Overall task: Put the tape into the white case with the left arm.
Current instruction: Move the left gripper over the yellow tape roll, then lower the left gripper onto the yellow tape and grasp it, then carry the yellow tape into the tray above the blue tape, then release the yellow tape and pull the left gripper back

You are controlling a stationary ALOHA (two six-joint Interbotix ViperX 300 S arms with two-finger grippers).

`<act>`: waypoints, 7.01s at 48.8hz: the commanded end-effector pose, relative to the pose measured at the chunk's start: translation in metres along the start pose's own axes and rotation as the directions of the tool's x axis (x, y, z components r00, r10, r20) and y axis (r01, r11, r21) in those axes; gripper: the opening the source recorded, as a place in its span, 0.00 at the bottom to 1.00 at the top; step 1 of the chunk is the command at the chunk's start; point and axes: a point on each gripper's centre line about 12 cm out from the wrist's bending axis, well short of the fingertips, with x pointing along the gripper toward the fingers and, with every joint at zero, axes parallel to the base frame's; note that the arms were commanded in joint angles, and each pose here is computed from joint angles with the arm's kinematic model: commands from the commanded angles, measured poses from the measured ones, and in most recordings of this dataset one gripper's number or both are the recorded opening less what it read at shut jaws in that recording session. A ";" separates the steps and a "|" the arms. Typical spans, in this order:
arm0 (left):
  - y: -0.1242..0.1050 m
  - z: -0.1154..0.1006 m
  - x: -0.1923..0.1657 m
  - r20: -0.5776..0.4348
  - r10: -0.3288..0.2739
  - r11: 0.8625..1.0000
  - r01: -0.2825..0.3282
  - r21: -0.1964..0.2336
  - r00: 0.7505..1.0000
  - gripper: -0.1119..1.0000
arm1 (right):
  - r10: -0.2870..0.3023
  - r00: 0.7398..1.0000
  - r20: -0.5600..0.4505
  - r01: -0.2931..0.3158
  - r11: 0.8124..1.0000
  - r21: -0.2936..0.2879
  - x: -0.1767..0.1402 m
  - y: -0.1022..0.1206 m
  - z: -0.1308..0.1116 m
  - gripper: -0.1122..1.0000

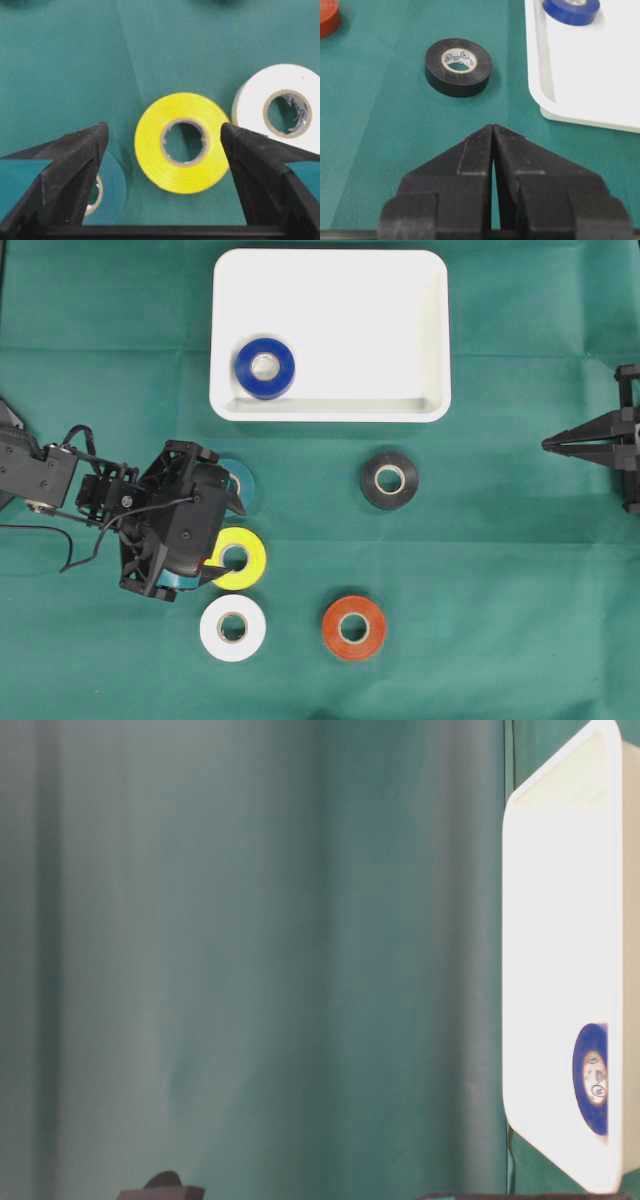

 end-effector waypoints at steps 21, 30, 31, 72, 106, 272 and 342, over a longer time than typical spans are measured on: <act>0.004 -0.002 0.023 -0.048 0.008 1.000 -0.008 -0.005 0.999 0.93 | -0.001 1.000 0.012 0.001 1.000 0.002 0.001 0.000 0.005 0.02; 0.007 -0.006 0.039 -0.087 0.012 1.000 -0.013 -0.003 0.996 0.93 | -0.001 1.000 0.014 0.001 1.000 0.000 0.001 0.000 0.005 0.02; 0.008 -0.008 0.041 -0.094 0.013 1.000 -0.013 -0.002 0.996 0.93 | -0.001 1.000 0.014 0.001 1.000 0.002 0.001 0.000 0.005 0.02; 0.017 -0.019 0.070 -0.167 0.025 0.995 -0.008 0.101 0.986 0.68 | -0.001 1.000 0.014 0.001 1.000 0.002 0.001 0.000 0.005 0.02; 0.005 0.021 0.044 -0.133 0.004 0.993 0.012 0.118 0.991 0.33 | -0.001 1.000 0.014 0.001 1.000 0.002 0.001 0.000 0.005 0.02; 0.201 -0.029 -0.080 -0.078 0.425 0.847 -0.426 -0.318 0.902 0.86 | -0.001 1.000 0.015 0.001 1.000 0.002 0.000 0.000 0.005 0.02; 0.032 -0.075 -0.129 0.241 0.143 0.981 -0.105 -0.165 0.960 0.85 | -0.004 1.000 0.018 0.004 1.000 0.003 0.000 -0.001 0.005 0.02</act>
